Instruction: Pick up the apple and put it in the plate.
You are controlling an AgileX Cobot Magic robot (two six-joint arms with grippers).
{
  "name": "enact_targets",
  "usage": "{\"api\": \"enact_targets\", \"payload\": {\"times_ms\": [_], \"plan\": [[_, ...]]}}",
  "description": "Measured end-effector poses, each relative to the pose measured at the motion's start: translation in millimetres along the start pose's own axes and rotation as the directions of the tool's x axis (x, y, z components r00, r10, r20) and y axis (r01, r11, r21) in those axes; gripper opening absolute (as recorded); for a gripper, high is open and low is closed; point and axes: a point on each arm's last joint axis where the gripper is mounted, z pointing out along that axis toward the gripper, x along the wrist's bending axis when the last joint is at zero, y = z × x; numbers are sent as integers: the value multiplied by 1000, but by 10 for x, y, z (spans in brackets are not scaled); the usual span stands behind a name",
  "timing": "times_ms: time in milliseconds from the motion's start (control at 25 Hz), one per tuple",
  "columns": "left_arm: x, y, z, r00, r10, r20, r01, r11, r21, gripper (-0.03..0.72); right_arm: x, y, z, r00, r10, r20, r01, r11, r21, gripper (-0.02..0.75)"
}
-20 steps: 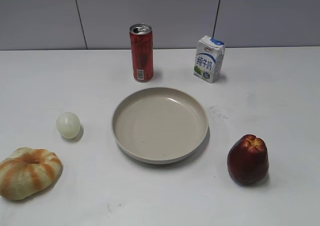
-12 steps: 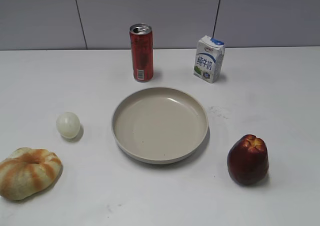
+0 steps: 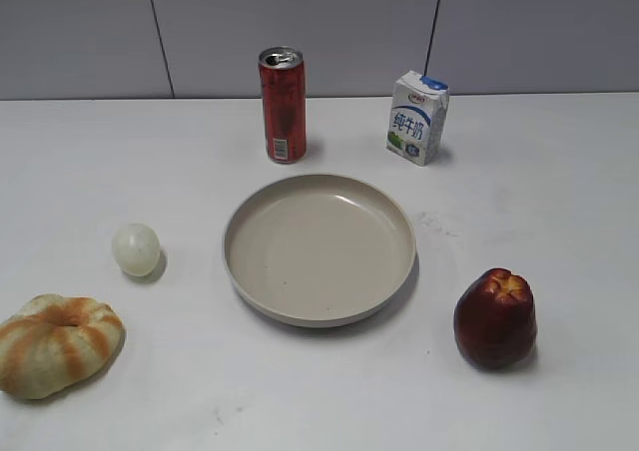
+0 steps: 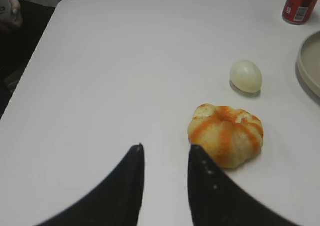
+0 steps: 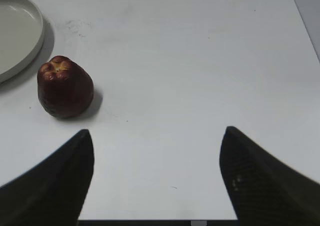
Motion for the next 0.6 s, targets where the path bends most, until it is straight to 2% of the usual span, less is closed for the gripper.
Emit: {"api": "enact_targets", "payload": {"times_ms": [320,600], "plan": [[0,0,0,1000,0,0,0,1000,0,237,-11,367,428,999,32,-2,-31,982,185,591],[0,0,0,1000,0,0,0,1000,0,237,53,687,843,989,138,-52,-107,913,395,591]]}}
